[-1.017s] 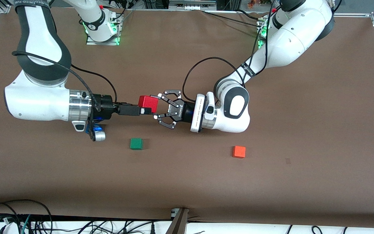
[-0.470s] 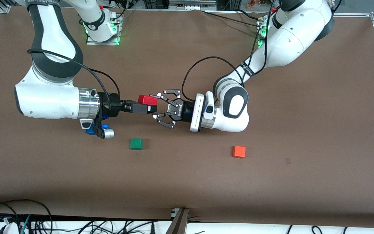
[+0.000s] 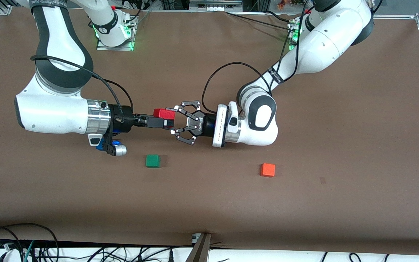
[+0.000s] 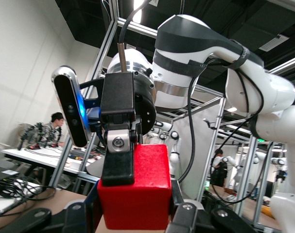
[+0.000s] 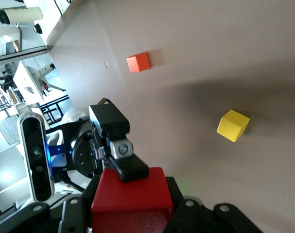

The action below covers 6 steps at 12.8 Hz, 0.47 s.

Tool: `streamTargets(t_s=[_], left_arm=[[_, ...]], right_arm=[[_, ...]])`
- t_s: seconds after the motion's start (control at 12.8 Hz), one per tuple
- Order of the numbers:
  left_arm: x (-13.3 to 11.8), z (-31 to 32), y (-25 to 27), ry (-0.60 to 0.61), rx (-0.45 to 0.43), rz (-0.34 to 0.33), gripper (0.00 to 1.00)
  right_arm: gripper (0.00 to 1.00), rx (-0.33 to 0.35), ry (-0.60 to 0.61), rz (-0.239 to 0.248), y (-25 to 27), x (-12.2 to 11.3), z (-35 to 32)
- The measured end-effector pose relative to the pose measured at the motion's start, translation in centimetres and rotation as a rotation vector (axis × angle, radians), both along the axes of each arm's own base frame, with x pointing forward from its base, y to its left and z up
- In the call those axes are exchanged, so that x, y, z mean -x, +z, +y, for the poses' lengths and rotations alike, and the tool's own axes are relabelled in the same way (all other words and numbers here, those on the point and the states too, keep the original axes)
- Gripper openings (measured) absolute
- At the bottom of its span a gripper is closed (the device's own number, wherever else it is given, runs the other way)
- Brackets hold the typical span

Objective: Pass red block to right arm, stack on blue
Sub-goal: 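Open the left gripper and pull it back from the red cube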

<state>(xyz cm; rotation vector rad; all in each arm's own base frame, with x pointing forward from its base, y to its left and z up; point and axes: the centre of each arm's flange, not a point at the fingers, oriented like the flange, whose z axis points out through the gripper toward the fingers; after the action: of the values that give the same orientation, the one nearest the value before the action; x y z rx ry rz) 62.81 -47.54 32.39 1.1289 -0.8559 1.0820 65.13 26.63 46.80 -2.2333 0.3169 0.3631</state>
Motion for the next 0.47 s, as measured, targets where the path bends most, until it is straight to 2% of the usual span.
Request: streamTargets(t_s=[0.23,0.39,0.47], left_arm=[[-0.9,1.1,-0.7,0.053,-0.042,-0.029,0.96],[-2.6,3.7,-2.0,0.077,-0.109,-0.073,1.00],[-3.9,5.9,-2.6,0.089,-0.149,-0.102,1.00]], right_arm=[[0.56,0.040,0.003,-0.005,0.0,-0.1,-0.6],[0.56,0.110,0.023,-0.023,-0.2,-0.2,-2.0],[0.56,0.165,0.045,-0.052,-0.3,-0.5,-3.5]])
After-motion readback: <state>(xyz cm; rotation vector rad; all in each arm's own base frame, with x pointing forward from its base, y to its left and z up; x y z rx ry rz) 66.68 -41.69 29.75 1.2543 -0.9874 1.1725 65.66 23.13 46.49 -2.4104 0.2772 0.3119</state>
